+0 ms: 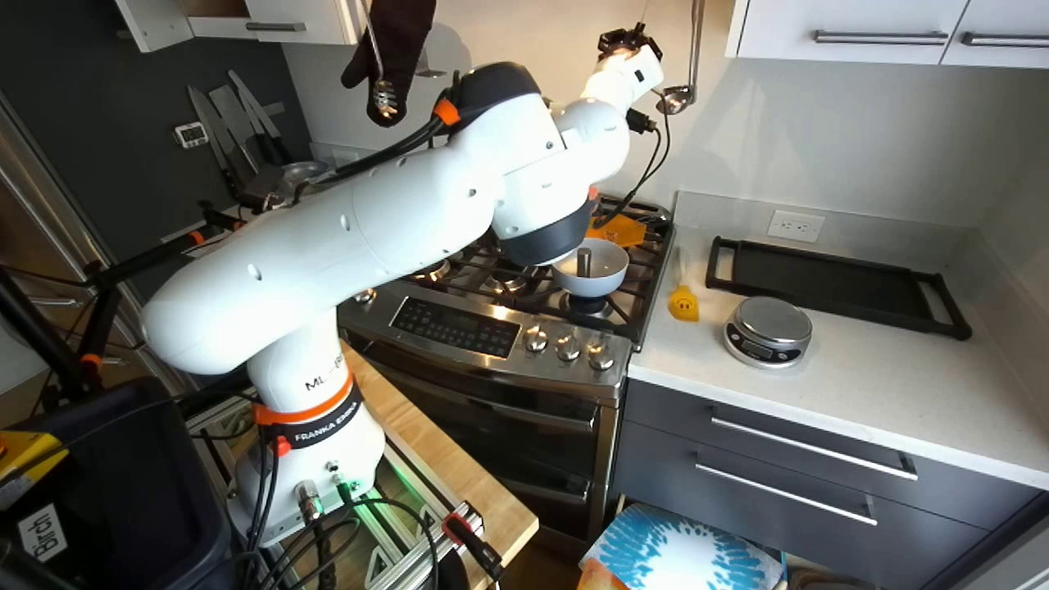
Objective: Unhang one silver ladle and put it in the silver pot
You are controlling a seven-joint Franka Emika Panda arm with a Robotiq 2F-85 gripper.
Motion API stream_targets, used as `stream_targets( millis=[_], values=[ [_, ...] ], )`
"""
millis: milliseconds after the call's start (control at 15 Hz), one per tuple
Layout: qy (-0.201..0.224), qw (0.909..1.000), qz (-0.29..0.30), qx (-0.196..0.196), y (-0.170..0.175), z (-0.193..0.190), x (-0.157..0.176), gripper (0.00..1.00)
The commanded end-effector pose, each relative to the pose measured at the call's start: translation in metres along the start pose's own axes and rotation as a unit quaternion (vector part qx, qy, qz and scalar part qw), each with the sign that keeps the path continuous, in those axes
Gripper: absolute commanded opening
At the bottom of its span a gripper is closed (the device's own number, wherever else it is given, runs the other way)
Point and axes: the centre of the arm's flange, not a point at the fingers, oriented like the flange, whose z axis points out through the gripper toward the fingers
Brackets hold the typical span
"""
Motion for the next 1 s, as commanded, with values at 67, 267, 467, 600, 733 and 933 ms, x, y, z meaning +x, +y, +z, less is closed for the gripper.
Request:
stream_targets(
  millis=[67,267,467,600,733,933],
  values=[
    [0.011,0.9994,0.032,0.002,0.011,-0.005,-0.002,0.01],
    [-0.001,0.9989,0.044,-0.014,0.015,-0.007,-0.005,0.01],
    [-0.017,0.9975,0.063,-0.026,0.020,-0.007,-0.009,0.01],
    [-0.026,0.9963,0.077,-0.029,0.022,-0.006,-0.012,0.01],
    [-0.034,0.9952,0.088,-0.027,0.022,-0.005,-0.014,0.01],
    [-0.042,0.9944,0.094,-0.026,0.021,-0.002,-0.014,0.01]
  ],
)
